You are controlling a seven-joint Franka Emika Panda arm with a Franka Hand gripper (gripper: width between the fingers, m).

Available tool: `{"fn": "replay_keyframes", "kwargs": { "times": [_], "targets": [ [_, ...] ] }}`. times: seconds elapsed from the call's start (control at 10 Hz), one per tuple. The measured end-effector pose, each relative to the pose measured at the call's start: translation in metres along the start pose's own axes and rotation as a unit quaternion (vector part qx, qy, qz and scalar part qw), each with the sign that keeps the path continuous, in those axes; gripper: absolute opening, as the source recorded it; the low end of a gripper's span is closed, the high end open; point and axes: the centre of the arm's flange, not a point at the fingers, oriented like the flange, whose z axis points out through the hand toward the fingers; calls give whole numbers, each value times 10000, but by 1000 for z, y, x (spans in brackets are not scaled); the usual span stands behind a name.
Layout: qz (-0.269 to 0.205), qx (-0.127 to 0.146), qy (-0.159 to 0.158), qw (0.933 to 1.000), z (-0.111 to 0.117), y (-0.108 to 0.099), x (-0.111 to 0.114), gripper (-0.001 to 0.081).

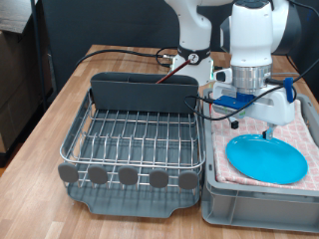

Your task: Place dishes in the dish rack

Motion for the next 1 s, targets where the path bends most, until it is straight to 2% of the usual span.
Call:
{"fn": "replay_keyframes", "kwargs": {
  "times": [1.0],
  "targets": [
    [-76,181,-225,9996,8,6,1,803]
  ]
}}
